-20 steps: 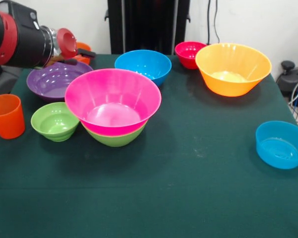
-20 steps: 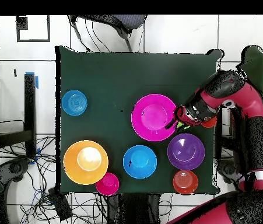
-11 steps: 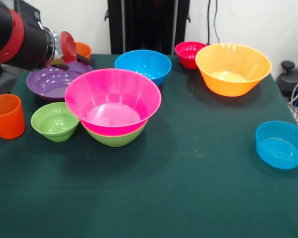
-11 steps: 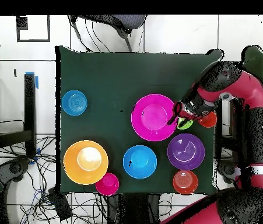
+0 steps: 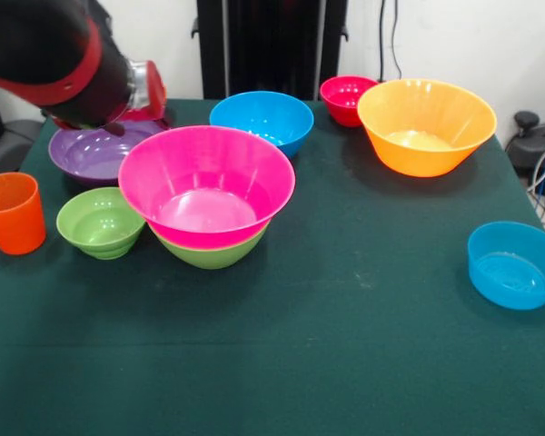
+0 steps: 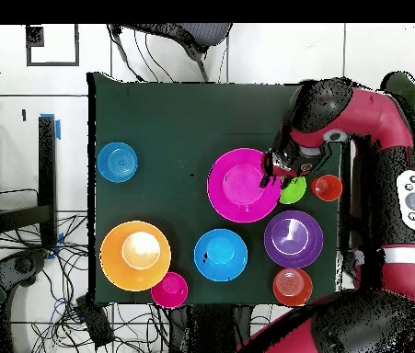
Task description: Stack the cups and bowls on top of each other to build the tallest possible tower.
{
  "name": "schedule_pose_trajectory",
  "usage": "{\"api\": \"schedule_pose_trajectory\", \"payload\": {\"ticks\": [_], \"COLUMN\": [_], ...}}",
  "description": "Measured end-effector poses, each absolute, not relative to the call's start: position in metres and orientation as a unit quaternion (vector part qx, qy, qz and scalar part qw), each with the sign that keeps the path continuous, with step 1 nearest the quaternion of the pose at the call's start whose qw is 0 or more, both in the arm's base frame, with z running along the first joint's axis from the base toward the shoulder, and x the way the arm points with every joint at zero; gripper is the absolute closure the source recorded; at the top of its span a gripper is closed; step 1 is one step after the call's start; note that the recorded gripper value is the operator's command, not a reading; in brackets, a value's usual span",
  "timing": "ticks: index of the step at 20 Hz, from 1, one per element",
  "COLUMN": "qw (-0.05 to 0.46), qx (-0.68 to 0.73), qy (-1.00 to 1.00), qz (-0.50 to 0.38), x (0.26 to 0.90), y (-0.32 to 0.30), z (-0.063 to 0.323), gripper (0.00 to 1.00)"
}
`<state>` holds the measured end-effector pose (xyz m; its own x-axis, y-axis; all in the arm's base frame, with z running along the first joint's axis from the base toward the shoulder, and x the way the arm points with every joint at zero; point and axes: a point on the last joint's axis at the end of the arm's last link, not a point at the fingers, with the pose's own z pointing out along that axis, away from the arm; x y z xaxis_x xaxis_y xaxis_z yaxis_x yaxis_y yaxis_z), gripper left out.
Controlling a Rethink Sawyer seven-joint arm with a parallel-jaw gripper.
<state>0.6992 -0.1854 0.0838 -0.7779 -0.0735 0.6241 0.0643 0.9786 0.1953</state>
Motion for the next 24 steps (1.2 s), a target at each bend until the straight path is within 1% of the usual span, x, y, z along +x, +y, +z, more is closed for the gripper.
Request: {"api": "schedule_pose_trajectory", "payload": {"ticks": [4, 10, 12, 19, 24], "qw": [0.316, 0.306, 0.301, 0.287, 0.252], "qx": [0.02, 0.037, 0.044, 0.061, 0.077], "qy": [-0.947, -0.951, -0.953, -0.952, -0.957], "qz": [-0.063, -0.018, 0.017, 0.083, 0.121], "x": [0.711, 0.719, 0.722, 0.729, 0.739], "y": [-0.165, -0.146, -0.139, -0.124, -0.114], "z": [0.101, 0.126, 0.138, 0.15, 0.149], "gripper": [0.0, 0.0, 0.0, 0.0, 0.0]}}
